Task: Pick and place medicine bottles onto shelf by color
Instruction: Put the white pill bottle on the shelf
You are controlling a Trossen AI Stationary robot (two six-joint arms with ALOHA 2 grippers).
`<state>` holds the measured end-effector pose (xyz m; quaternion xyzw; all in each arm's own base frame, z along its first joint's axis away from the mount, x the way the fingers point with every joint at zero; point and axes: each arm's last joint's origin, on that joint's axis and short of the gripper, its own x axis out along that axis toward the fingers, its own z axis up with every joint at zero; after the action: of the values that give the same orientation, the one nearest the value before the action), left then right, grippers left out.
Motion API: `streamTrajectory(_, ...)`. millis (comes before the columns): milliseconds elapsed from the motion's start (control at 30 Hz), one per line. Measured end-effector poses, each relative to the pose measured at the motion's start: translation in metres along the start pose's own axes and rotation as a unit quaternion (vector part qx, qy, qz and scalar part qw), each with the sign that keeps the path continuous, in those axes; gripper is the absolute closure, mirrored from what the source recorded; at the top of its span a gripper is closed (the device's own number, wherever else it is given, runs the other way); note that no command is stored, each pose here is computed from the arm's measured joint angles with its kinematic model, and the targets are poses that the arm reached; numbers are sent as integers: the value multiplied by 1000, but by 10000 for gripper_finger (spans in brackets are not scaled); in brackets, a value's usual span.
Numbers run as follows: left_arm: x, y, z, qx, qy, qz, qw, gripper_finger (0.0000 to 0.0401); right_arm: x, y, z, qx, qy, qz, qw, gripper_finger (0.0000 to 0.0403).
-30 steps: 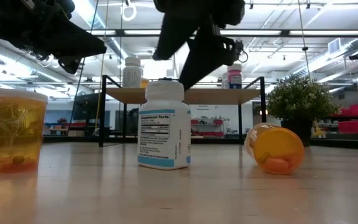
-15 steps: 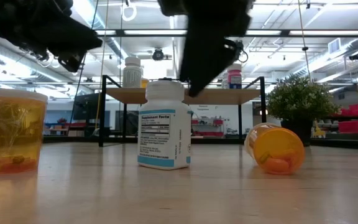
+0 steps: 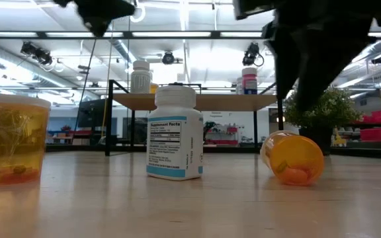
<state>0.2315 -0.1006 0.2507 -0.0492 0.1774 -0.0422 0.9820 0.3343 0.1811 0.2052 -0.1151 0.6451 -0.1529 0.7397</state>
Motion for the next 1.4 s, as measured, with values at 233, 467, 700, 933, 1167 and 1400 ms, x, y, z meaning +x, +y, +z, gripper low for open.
streamTrajectory(233,58,-18,24,28,130,-20,991,154,-17,9,-23,17,18,-32,999,91)
streamTrajectory(467,98,-34,37,109,265,-2,958,149,-32,28,-43,39,-23,-54,997,91)
streamTrajectory(700,133,-44,39,159,330,-19,930,119,-41,43,-58,64,-61,-63,994,91)
streamTrajectory(933,162,-44,19,155,425,-36,891,72,-44,48,-63,75,-69,-63,993,91)
streamTrajectory(1167,167,-47,21,164,424,-44,889,51,-44,48,-63,81,-71,-64,992,91)
streamTrajectory(1400,174,-44,13,163,432,-39,886,51,-44,48,-63,83,-71,-64,992,91)
